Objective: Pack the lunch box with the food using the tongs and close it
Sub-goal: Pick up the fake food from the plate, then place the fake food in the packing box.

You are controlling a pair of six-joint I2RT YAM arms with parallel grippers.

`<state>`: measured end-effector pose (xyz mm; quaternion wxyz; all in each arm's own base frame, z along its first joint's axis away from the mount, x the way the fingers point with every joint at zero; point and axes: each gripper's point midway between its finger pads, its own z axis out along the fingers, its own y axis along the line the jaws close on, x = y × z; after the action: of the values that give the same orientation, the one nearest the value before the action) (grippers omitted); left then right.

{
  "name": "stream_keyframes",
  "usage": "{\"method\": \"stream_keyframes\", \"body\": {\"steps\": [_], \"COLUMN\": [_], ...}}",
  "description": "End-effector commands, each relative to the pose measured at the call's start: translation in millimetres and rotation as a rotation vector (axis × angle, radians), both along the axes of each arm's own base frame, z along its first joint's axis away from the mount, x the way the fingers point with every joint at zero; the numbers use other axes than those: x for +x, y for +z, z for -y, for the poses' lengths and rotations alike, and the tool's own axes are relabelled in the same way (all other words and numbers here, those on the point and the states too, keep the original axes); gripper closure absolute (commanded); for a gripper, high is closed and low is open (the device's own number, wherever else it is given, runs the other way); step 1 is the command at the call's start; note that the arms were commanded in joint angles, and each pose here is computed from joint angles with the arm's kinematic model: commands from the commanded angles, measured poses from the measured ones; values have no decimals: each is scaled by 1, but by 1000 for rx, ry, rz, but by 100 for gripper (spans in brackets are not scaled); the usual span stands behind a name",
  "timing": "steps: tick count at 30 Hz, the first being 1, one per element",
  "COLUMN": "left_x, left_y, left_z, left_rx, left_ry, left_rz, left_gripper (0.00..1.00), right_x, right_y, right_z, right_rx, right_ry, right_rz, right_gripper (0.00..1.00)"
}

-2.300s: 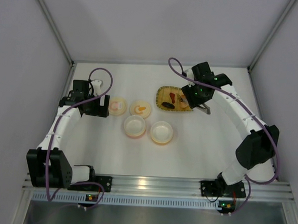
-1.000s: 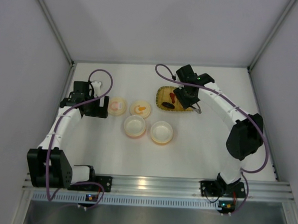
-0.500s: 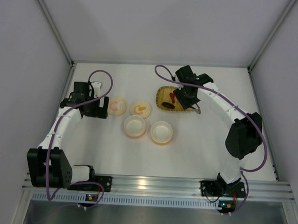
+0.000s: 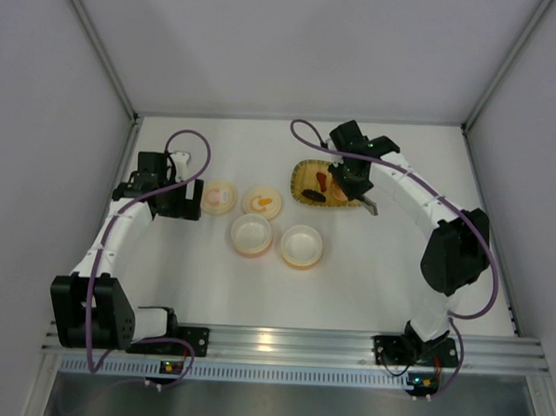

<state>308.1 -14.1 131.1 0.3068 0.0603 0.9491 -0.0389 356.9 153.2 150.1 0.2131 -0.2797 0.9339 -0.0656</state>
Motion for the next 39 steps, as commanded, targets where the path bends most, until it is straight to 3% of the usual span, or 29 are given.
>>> {"method": "stream_keyframes", "body": {"steps": [1, 4, 26, 39], "left_x": [6, 7, 9, 8], "left_y": [14, 14, 14, 19], "left_z": [0, 0, 0, 3], "left_rx": [0, 3, 4, -5], "left_ry": [-4, -6, -8, -22], "left_rz": [41, 39, 42, 36], "left_gripper": [2, 2, 2, 2], "right_x": [-6, -7, 0, -78], "right_y": [12, 17, 74, 109], "right_z": [3, 3, -7, -13], "right_rx": [56, 96, 223, 404], "right_ry": [-6, -2, 126, 331], "right_rz": [-4, -9, 159, 159], "right_gripper": [90, 100, 100, 100]}}
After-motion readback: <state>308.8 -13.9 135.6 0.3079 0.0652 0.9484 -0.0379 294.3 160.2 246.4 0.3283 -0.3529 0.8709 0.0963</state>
